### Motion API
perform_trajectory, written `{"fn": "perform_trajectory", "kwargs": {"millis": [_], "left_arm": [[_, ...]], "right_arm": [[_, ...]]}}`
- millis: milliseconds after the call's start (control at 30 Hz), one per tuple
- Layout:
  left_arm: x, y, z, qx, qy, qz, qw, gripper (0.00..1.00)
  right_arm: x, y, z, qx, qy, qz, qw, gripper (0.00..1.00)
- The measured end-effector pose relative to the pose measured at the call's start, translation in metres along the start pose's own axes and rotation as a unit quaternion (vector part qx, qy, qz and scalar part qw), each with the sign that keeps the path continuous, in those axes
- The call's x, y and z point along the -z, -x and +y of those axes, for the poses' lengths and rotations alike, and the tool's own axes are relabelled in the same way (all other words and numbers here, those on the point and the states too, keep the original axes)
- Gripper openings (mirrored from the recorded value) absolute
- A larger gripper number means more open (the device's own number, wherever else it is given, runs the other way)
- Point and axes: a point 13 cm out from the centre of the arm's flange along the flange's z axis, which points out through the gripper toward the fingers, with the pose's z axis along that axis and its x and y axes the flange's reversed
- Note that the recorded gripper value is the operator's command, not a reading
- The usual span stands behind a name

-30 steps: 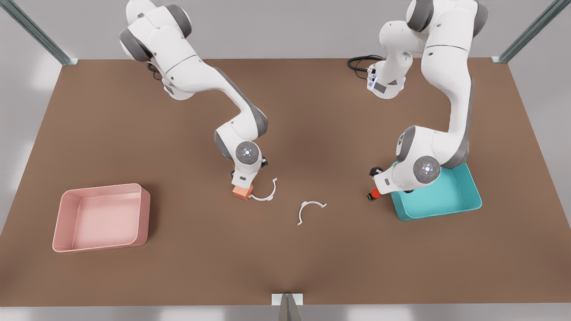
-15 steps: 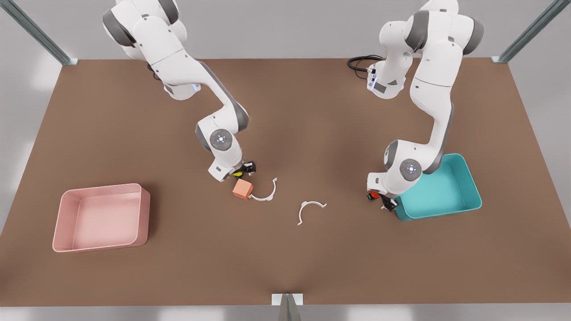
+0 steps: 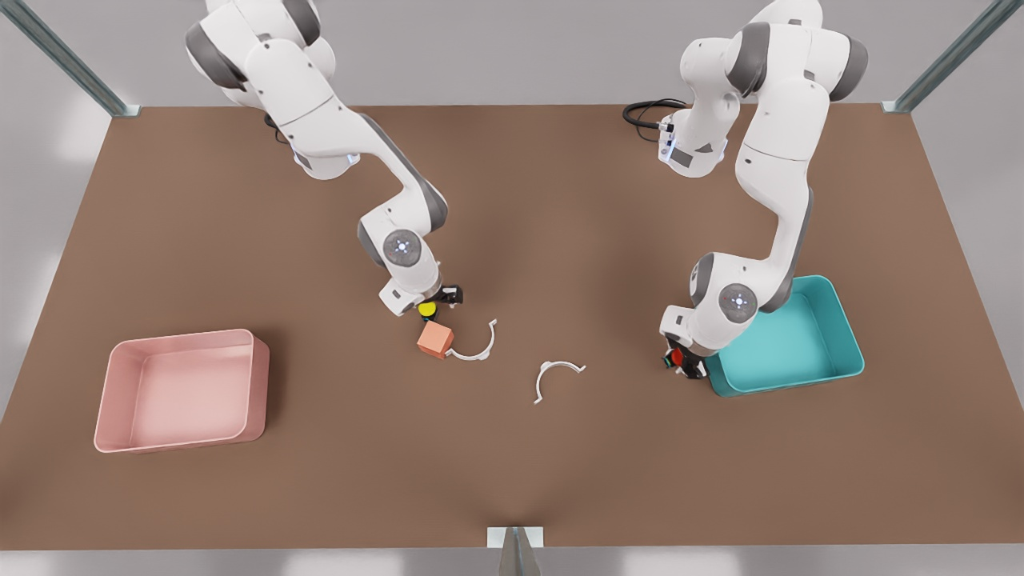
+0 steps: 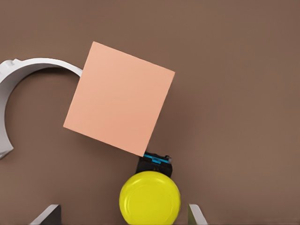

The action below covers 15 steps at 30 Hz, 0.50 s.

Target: Place the red button in the blue storage box with the left arm, and place the yellow button in the pink storage box with the right arm

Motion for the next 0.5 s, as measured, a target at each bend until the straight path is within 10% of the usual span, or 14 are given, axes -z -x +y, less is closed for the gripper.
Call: {"fn": "perform_trajectory", "kwargs": {"millis": [333, 500], "left_arm": [[0.105, -0.023, 0.043, -0.01, 0.045, -0.008, 0.999, 0.52], [0.134, -0.124, 0.087, 0.037, 0.045, 0.005, 0.998, 0.52]], "right_arm": [[-0.023, 0.003, -0.002, -0.015, -0.006, 0.008, 1.0, 1.0], [-0.028, 0.002, -0.004, -0.023, -0.005, 0.01, 1.0, 0.72]]}}
